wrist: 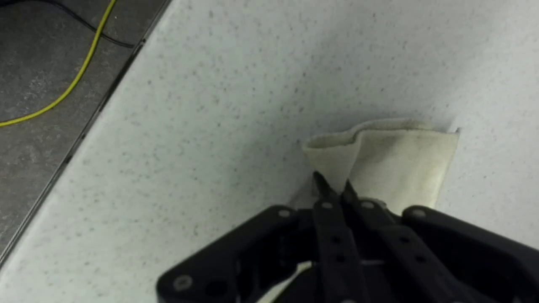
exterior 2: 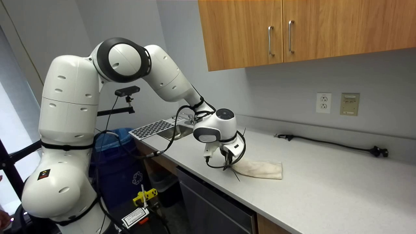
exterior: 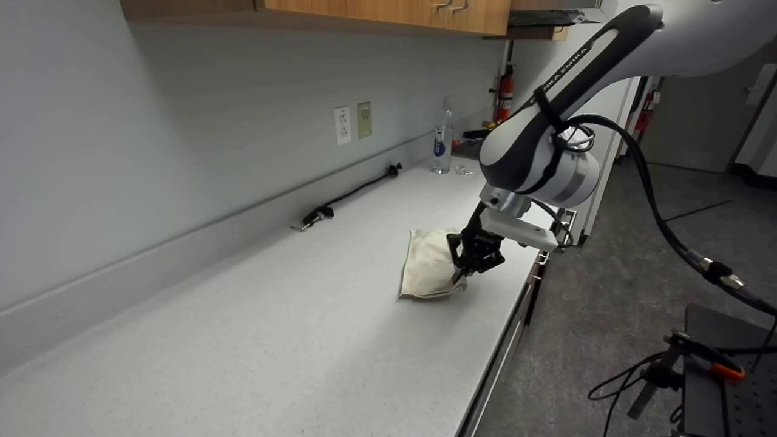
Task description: Fold the towel
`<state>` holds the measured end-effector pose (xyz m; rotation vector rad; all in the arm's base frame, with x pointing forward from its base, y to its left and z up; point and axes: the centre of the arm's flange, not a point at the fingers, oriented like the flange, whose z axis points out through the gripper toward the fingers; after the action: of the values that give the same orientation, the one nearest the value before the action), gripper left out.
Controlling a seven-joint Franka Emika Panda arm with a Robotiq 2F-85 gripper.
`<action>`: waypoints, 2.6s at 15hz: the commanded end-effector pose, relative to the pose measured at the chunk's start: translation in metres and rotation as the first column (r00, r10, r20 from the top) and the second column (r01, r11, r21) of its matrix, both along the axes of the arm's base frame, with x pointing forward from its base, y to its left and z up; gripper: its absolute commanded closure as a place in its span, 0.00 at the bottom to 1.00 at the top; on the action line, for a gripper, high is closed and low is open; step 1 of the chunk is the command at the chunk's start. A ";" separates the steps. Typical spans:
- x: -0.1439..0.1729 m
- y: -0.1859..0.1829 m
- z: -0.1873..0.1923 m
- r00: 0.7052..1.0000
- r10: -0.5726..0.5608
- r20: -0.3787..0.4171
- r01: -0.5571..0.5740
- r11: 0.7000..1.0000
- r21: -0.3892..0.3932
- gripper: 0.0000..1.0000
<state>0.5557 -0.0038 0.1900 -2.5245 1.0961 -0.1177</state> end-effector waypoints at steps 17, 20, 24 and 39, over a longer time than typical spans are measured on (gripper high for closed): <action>0.014 -0.156 -0.001 0.939 -0.340 -0.060 0.338 0.870 0.359 0.99; 0.022 -0.159 -0.005 0.938 -0.343 -0.059 0.341 0.872 0.351 0.99; 0.034 -0.163 0.006 0.935 -0.354 -0.025 0.341 0.878 0.335 0.99; 0.051 -0.145 0.038 0.948 -0.316 0.025 0.311 0.943 0.118 0.00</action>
<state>0.6019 -0.1598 0.2153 -2.1732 1.4313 -0.1598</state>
